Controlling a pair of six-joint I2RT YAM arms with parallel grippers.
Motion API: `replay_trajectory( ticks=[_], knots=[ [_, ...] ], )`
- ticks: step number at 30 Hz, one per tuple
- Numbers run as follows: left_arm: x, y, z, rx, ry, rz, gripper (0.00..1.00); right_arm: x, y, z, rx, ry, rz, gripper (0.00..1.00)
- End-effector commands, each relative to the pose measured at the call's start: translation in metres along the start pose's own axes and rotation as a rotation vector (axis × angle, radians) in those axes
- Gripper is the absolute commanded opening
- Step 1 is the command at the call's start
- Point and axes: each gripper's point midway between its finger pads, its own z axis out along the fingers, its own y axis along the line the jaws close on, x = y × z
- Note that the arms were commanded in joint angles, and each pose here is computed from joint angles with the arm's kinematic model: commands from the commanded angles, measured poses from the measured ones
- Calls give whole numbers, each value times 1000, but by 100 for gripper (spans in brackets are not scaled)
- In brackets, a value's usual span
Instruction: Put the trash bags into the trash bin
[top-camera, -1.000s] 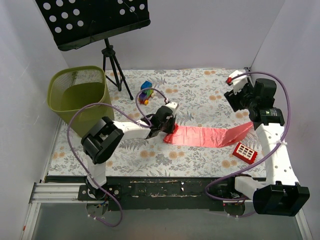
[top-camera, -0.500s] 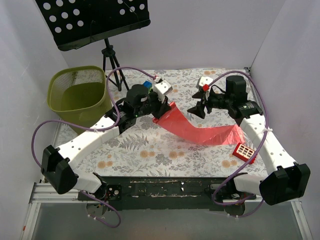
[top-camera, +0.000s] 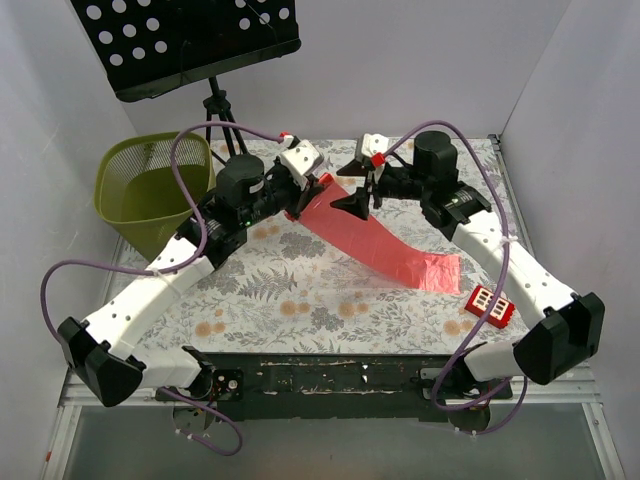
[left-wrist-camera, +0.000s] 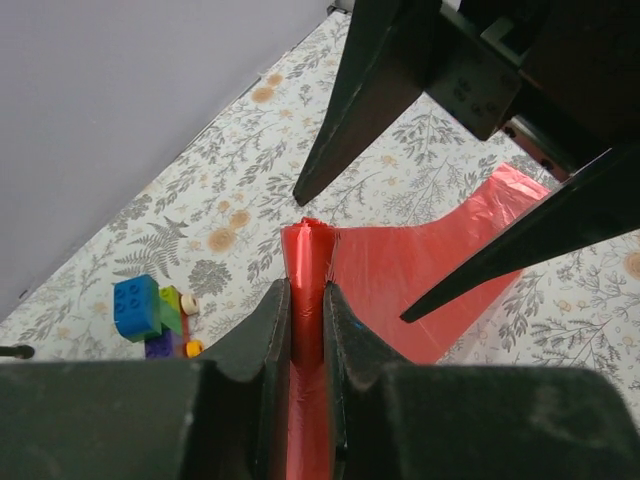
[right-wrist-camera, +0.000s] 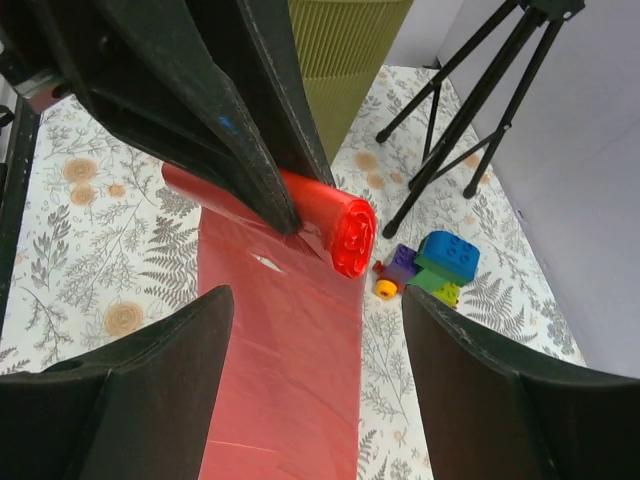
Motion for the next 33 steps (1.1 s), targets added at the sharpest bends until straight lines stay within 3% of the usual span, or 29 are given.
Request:
replay_trajectory(
  ticks=[1, 5, 11, 18, 23, 33],
  knots=[
    [-34, 21, -27, -99, -75, 63, 0, -24, -15, 19, 18, -66, -40, 76],
    [-39, 28, -37, -145, -94, 73, 0, -17, -24, 30, 27, -70, -12, 72],
    [-38, 33, -40, -179, -100, 77, 0, -15, -18, 38, -21, -89, 39, 59],
    [-34, 39, -37, -206, -94, 73, 0, -23, -17, 41, -29, -121, 59, 57],
    [-29, 39, -34, -209, -88, 69, 0, -24, -14, 45, -51, -127, 74, 43],
    [-25, 46, -32, -228, -92, 61, 0, -23, -16, 52, -57, -134, 106, 41]
  ],
)
